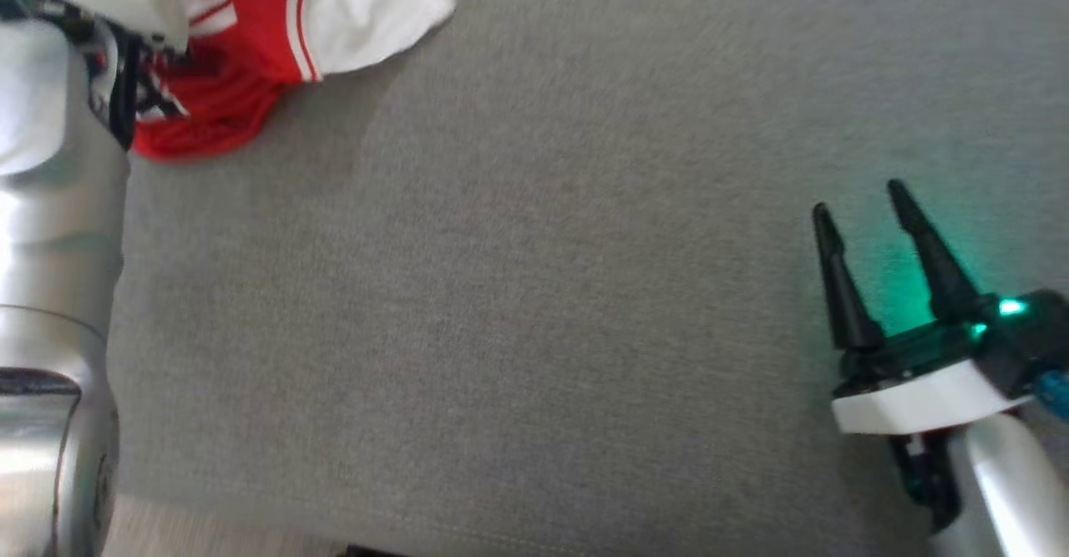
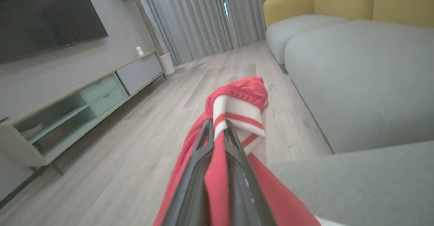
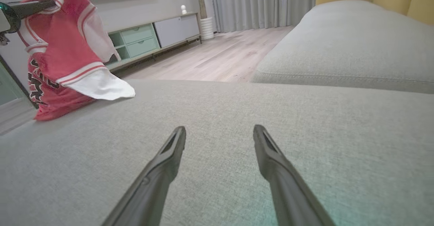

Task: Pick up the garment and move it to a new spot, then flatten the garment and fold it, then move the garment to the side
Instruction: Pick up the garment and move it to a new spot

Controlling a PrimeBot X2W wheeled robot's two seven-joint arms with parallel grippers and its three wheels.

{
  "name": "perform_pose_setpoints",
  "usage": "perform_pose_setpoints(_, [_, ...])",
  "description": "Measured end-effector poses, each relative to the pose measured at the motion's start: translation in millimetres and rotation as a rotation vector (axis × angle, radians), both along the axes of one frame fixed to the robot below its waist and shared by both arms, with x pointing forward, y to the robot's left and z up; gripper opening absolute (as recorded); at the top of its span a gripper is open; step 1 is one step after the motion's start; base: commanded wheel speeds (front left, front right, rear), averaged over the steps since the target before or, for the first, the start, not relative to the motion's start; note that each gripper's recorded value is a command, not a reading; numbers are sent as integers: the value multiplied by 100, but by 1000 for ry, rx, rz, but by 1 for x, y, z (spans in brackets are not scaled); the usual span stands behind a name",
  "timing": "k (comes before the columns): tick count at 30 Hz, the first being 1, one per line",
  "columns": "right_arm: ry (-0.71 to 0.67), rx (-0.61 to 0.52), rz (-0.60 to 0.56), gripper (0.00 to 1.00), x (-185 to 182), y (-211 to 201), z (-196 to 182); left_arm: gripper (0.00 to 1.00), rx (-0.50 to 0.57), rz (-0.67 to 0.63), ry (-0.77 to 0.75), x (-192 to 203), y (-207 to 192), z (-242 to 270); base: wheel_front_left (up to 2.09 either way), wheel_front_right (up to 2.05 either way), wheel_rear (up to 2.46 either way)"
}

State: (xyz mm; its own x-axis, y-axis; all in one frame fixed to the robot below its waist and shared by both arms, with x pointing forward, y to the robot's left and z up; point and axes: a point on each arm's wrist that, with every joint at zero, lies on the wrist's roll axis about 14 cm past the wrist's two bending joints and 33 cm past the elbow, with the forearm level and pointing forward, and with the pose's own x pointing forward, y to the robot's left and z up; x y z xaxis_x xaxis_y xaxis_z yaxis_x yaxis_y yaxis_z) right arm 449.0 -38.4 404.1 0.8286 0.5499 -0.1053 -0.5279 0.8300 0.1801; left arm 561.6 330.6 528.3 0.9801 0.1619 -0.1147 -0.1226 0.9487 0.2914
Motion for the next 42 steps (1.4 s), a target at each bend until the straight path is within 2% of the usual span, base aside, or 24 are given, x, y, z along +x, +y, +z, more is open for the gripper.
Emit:
perform_pose_setpoints(9, [-82, 70, -128, 100, -38, -19, 61, 0, 80, -259, -269, -1, -88, 128, 0, 0, 0])
perform_pose_setpoints(10, [-82, 70, -128, 100, -38, -19, 61, 0, 80, -259, -269, -1, -88, 128, 0, 0, 0])
perform_pose_setpoints(18, [-125, 91, -310, 100, -85, -68, 88, 0, 82, -592, -458, -19, -225, 208, 0, 0, 0])
perform_pose_setpoints(24, [-177, 99, -424, 100, -107, -101, 104, 0, -7, -805, -519, -46, -312, 232, 0, 0, 0])
perform_pose_setpoints(27, [-193, 102, -472, 100, -114, -115, 109, 0, -53, -904, -451, -58, -349, 197, 0, 0, 0])
perform_pose_setpoints(30, [-180, 102, -498, 100, -115, -122, 106, 0, -148, -954, -291, -70, -370, 121, 0, 0, 0])
perform_pose_setpoints(35, [-121, 94, -501, 100, -110, -120, 88, 0, -256, -947, 39, -112, -377, -28, 0, 0, 0])
perform_pose_setpoints(38, [-85, 91, -510, 100, -107, -121, 78, 0, -299, -898, 161, -133, -372, -81, 0, 0, 0])
perform_pose_setpoints(39, [-75, 93, -514, 100, -106, -122, 75, 23, -302, -885, 181, -137, -371, -90, 0, 0, 0])
perform_pose_setpoints(40, [-58, 97, -517, 100, -105, -122, 70, 100, -306, -864, 183, -140, -371, -97, 0, 0, 0])
perform_pose_setpoints(42, [-50, 97, -513, 100, -103, -121, 68, 100, -324, -829, 148, -139, -369, -89, 0, 0, 0])
